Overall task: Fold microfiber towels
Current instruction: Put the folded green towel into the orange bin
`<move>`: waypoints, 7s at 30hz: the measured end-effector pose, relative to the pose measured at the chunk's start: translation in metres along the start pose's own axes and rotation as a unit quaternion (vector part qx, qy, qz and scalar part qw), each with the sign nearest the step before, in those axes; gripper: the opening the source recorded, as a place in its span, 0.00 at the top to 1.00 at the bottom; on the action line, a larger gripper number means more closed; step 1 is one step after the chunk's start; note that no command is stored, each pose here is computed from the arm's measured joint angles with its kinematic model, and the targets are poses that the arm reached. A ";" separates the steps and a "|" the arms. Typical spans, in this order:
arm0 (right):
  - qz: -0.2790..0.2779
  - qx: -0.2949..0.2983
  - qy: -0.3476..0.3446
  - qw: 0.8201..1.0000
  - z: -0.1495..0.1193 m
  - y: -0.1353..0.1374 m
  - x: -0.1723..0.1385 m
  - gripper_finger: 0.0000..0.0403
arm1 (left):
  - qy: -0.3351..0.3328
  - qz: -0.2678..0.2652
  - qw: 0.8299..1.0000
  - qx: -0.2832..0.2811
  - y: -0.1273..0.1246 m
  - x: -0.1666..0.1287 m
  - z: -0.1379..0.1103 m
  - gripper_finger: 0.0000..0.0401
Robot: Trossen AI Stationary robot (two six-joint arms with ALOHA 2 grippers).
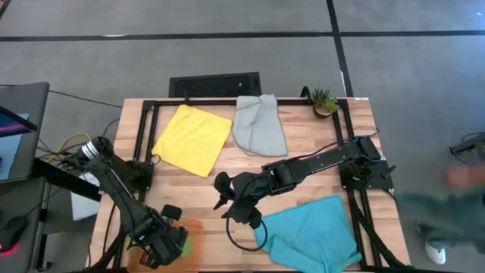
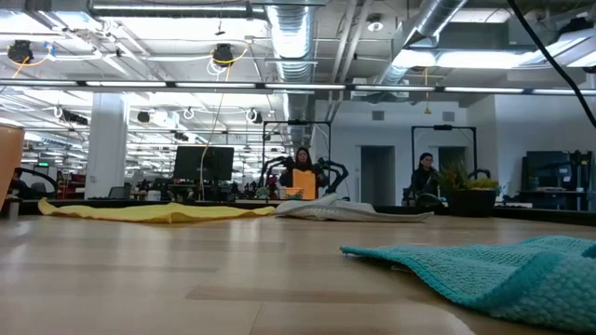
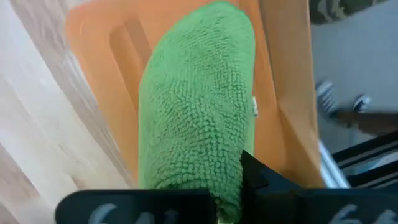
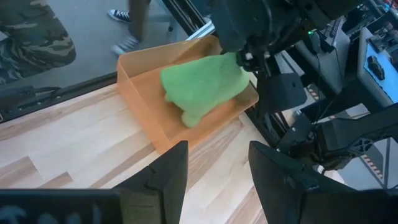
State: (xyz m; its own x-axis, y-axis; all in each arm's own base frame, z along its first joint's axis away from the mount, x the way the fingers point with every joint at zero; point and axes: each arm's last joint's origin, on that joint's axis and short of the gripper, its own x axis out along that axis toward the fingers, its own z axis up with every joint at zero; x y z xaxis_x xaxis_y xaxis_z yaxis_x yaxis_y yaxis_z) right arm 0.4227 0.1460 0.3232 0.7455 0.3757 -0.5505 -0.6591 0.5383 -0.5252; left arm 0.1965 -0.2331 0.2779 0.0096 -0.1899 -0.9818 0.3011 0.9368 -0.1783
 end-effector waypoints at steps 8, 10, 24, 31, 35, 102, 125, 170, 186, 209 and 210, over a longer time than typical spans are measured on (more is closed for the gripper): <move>0.000 0.000 0.000 1.000 0.000 0.000 0.000 0.52 | 0.009 0.003 1.000 0.029 0.011 0.002 0.003 1.00; 0.000 0.000 0.000 1.000 0.000 0.000 0.000 0.52 | 0.007 0.002 0.999 0.035 0.012 0.002 0.004 1.00; 0.000 0.000 0.000 1.000 0.000 0.000 0.000 0.52 | -0.005 0.022 1.000 -0.015 0.017 0.002 0.007 1.00; 0.000 0.000 0.000 1.000 0.000 0.000 0.000 0.52 | -0.009 0.021 0.998 -0.051 0.017 0.002 0.008 1.00; 0.000 0.000 0.000 1.000 0.000 0.000 0.000 0.52 | -0.014 0.028 0.997 -0.066 0.017 0.002 0.008 1.00; -0.026 0.154 -0.038 0.987 -0.013 0.011 0.062 0.52 | -0.244 0.109 0.896 -0.354 -0.033 -0.044 -0.094 0.69; -0.078 0.432 -0.096 0.893 -0.062 0.016 0.137 0.52 | -0.274 0.097 0.882 -0.370 -0.039 -0.044 -0.102 0.69; -0.025 0.482 -0.160 0.861 -0.076 0.038 0.180 0.52 | -0.280 0.098 0.881 -0.369 -0.039 -0.045 -0.101 0.69; -0.066 0.472 -0.124 0.870 -0.092 0.035 0.184 0.52 | -0.280 0.098 0.881 -0.369 -0.039 -0.044 -0.101 0.69; -0.088 0.410 -0.099 0.902 -0.093 0.008 0.160 0.52 | -0.279 0.100 0.883 -0.364 -0.039 -0.044 -0.101 0.69; -0.087 0.396 -0.086 0.910 -0.089 0.006 0.154 0.52 | -0.280 0.100 0.883 -0.364 -0.039 -0.045 -0.101 0.69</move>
State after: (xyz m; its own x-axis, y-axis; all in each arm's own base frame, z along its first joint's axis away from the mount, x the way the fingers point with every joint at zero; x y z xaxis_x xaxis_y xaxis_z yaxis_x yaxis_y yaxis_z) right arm 0.5249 0.1403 0.1775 0.8813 0.3087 -0.3578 -0.3024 0.9502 0.0751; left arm 0.0879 -0.2312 0.3218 0.5237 0.0761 -0.8485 -0.4502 0.8703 -0.1998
